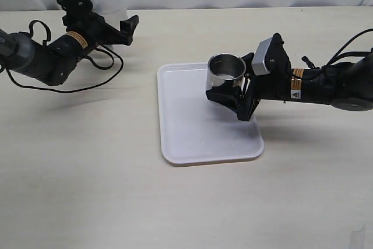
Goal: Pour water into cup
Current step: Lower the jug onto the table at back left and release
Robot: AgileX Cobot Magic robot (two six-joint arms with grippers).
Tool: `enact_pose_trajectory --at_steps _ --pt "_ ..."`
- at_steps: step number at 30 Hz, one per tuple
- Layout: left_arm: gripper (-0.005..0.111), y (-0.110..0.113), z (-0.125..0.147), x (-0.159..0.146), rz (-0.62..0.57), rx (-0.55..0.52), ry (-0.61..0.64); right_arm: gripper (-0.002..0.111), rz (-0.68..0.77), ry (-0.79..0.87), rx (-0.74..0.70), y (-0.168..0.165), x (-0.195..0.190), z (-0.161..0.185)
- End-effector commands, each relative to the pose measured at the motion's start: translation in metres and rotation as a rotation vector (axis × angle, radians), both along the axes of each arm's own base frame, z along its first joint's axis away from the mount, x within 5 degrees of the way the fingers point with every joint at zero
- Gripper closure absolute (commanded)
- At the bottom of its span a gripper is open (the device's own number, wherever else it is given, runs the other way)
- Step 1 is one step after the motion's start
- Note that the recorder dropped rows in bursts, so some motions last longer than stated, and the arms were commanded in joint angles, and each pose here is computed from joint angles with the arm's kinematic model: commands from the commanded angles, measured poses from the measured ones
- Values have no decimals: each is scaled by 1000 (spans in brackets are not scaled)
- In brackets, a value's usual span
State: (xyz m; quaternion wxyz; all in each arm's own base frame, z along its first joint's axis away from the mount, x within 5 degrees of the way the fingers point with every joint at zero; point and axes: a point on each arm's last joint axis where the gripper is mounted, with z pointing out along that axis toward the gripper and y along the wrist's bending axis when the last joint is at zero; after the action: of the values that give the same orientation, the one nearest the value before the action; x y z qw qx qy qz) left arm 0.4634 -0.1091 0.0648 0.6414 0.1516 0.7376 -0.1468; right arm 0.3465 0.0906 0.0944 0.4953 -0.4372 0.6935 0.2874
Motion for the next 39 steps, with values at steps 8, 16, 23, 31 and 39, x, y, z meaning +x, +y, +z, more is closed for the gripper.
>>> enact_pose_trajectory --at_steps 8,16,23,31,39 --pt "5 -2 -4 -4 -37 41 34 104 5 -24 34 2 1 5" --pt "5 8 7 -25 15 109 -6 104 5 -24 34 2 1 5" --pt "5 14 8 -43 31 149 -10 104 7 -25 38 2 1 5" --pt "5 18 24 -67 30 144 -23 104 7 -25 38 2 1 5" --pt "5 25 53 -95 54 142 -32 104 7 -25 38 2 1 5"
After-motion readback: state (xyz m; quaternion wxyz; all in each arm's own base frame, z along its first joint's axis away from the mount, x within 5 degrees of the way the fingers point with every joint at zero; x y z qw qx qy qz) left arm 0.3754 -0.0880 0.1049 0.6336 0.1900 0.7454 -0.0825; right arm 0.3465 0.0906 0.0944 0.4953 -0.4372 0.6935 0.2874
